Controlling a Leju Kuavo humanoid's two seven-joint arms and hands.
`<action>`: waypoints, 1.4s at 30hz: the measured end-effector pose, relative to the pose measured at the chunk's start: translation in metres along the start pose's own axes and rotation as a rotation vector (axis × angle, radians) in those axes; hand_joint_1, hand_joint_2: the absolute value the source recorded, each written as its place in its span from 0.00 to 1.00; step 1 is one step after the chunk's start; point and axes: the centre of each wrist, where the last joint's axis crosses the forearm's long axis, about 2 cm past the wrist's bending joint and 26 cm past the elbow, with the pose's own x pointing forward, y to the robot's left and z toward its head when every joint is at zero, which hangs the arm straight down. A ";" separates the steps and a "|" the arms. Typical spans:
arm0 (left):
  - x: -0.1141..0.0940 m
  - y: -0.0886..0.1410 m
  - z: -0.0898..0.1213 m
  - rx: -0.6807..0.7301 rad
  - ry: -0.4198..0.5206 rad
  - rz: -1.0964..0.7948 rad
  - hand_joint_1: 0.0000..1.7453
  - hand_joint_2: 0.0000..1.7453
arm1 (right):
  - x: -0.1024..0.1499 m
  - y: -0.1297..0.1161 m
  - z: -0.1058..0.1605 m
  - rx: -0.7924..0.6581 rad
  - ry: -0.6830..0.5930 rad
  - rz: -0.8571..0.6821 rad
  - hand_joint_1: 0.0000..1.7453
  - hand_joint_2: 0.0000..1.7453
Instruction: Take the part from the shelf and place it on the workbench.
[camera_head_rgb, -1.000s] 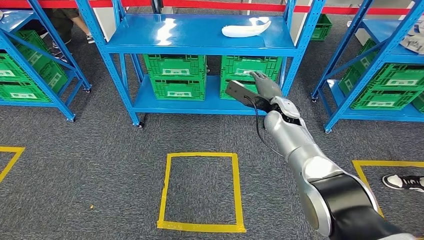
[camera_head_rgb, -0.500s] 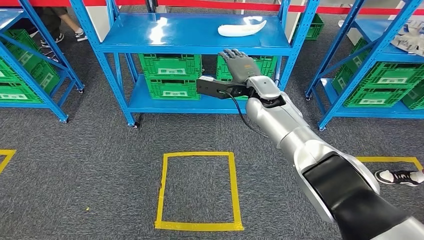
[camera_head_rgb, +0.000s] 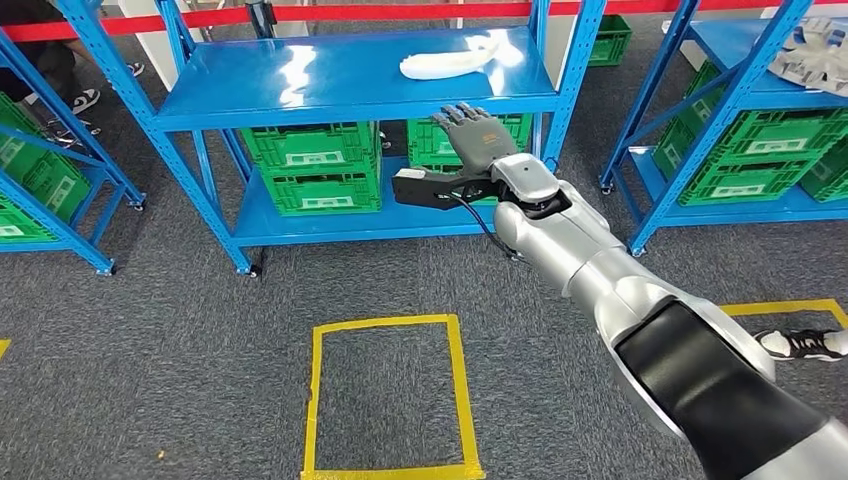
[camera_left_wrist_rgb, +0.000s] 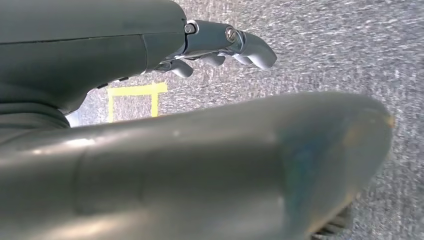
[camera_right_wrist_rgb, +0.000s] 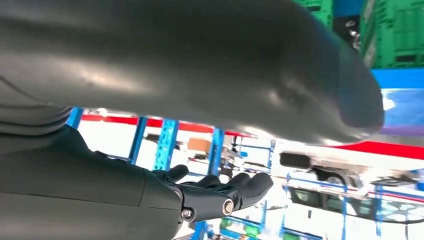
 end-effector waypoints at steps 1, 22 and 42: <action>-0.001 0.000 0.000 -0.001 0.002 0.000 0.00 0.00 | -0.002 0.000 0.001 -0.002 0.007 -0.004 0.00 0.00; -0.009 -0.004 0.000 -0.012 0.016 0.017 0.00 0.00 | -0.050 0.001 0.018 -0.007 0.126 0.028 0.00 0.00; -0.003 -0.004 0.000 -0.012 0.003 0.007 0.00 0.00 | -0.036 0.000 0.013 -0.019 0.069 0.031 0.00 0.00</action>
